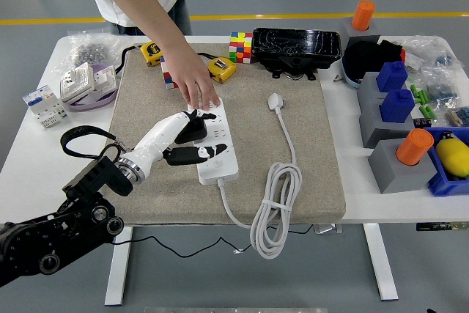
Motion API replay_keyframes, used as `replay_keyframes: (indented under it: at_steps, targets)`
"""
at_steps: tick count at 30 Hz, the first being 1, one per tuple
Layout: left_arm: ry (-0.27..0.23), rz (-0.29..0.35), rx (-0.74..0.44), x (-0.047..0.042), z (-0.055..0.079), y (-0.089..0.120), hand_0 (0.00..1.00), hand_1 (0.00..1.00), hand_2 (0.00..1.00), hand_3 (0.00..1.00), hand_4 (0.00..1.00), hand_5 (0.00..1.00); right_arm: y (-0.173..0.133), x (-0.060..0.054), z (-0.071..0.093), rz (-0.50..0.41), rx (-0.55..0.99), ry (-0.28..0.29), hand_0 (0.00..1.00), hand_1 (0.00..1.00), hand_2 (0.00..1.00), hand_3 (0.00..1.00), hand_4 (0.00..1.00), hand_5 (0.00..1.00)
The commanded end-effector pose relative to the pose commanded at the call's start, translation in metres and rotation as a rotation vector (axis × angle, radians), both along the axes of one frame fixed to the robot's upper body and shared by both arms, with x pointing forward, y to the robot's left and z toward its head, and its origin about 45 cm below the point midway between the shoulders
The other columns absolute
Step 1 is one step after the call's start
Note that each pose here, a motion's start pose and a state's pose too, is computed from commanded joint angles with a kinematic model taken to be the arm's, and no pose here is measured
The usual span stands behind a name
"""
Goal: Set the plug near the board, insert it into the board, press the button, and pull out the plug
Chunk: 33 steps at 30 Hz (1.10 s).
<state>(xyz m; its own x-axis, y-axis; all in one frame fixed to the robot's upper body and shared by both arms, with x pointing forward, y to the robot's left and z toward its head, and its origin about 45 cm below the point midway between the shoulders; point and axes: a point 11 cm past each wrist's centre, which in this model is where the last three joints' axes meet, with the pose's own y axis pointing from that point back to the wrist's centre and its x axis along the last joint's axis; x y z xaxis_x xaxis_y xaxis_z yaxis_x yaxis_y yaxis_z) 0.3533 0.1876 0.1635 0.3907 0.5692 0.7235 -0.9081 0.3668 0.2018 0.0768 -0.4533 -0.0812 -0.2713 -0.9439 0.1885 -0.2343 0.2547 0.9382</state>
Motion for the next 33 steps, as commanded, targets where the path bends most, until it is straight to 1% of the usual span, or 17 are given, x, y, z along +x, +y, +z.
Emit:
replay_keyframes:
  at_steps: [15, 24, 33]
  targets:
    - [0.002, -0.015, -0.002, -0.0006, 0.0008, -0.0056, 0.773, 0.836, 0.846, 0.797, 0.864, 0.606, -0.0002, -0.0005, 0.0, 0.001, 0.0, 0.0, 0.683, 0.687, 0.695, 0.601, 0.938, 0.533]
    - [0.004, -0.013, 0.015, -0.0001, -0.0003, -0.0038, 0.765, 0.83, 0.845, 0.794, 0.864, 0.608, -0.0004, -0.0002, 0.0002, 0.0, -0.001, 0.0, 0.681, 0.687, 0.695, 0.601, 0.937, 0.533]
    - [-0.011, -0.016, -0.009, 0.0004, 0.0053, -0.006, 0.764, 0.827, 0.844, 0.793, 0.865, 0.609, -0.0001, 0.0002, 0.0002, 0.002, -0.001, -0.001, 0.683, 0.687, 0.696, 0.601, 0.938, 0.532]
